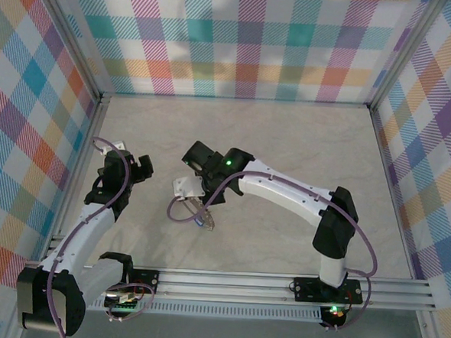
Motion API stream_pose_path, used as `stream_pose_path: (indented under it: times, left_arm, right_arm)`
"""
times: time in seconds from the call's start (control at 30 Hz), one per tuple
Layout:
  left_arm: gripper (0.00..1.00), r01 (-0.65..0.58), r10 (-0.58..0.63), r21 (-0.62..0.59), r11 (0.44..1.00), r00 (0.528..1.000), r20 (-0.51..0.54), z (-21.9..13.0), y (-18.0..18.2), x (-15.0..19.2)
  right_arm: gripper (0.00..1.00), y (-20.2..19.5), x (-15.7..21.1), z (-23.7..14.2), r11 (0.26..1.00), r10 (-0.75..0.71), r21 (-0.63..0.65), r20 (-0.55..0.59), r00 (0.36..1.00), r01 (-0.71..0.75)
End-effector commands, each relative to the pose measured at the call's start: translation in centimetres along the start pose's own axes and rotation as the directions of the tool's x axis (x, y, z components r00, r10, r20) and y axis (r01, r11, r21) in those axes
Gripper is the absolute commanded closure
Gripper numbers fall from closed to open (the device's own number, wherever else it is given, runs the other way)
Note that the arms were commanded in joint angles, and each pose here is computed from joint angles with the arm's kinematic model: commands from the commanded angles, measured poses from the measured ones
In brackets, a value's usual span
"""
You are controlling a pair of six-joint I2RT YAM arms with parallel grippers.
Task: Put the keys on the keyring
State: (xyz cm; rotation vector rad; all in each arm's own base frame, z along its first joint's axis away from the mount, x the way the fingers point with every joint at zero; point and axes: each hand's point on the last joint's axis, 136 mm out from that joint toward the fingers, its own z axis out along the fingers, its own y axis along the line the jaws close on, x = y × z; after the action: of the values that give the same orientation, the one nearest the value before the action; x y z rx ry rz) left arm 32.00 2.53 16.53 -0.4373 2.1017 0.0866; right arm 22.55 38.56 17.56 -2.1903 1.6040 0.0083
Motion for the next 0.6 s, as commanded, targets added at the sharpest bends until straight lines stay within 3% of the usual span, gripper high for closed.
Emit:
stream_pose_path:
  times: [0.0, 0.57]
  left_arm:
    - [0.0, -0.02, 0.02, -0.017, 1.0, 1.0, -0.013, 0.2, 0.5, 0.1]
    - [0.0, -0.042, 0.043, 0.015, 0.999, 0.995, -0.087, 1.7, -0.2, 2.1]
  right_arm:
    - [1.0, -0.7, 1.1, -0.2, 0.998, 0.064, 0.002, 0.019, 0.998, -0.064]
    - [1.0, 0.2, 11.2, 3.8, 0.961, 0.272, -0.042, -0.056, 0.961, -0.274]
